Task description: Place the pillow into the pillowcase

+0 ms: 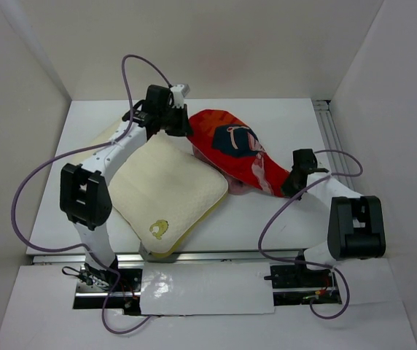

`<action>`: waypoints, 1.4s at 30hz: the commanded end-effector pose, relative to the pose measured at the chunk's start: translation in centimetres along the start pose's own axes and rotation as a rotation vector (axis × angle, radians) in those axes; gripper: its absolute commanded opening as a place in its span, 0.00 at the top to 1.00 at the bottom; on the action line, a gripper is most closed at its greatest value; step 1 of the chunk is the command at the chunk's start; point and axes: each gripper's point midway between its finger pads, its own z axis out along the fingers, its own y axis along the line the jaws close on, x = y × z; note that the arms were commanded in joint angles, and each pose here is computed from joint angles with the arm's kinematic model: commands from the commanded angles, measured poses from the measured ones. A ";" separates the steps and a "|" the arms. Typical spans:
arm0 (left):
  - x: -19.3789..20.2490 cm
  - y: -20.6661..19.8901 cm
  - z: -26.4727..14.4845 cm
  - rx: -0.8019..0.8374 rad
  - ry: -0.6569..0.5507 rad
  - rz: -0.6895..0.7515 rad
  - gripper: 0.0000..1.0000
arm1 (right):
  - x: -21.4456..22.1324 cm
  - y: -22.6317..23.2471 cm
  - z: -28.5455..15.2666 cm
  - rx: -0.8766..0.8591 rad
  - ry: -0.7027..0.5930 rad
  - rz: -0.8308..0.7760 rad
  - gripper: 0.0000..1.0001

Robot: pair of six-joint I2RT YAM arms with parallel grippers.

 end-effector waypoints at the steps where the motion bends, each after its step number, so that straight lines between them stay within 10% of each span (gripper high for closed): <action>1: -4.8 -2.6 -3.7 0.057 -0.144 0.065 1.00 | -2.9 2.3 -0.5 -0.087 -0.073 -0.042 1.00; 13: -12.8 -6.0 -12.5 0.047 -0.383 0.137 1.00 | -17.4 8.3 -15.8 -0.240 -0.576 0.020 1.00; 15: -13.3 -6.4 -13.9 0.045 -0.413 0.144 1.00 | -16.5 8.0 -15.6 -0.228 -0.533 0.009 1.00; 20: -10.9 -7.1 -13.9 0.026 -0.391 0.156 1.00 | -9.5 7.0 -12.4 -0.232 -0.302 -0.123 0.25; 24: -9.7 -7.1 -13.3 0.003 -0.376 0.155 1.00 | -3.1 6.1 -9.1 -0.246 -0.131 -0.203 0.10; 29: -8.5 -7.0 -12.2 -0.014 -0.345 0.152 1.00 | 3.4 6.7 -7.1 -0.281 -0.009 -0.344 0.00; 42: -7.5 -5.6 -11.3 -0.072 -0.313 0.136 1.00 | 3.8 3.2 -1.0 0.016 -0.031 -0.352 0.00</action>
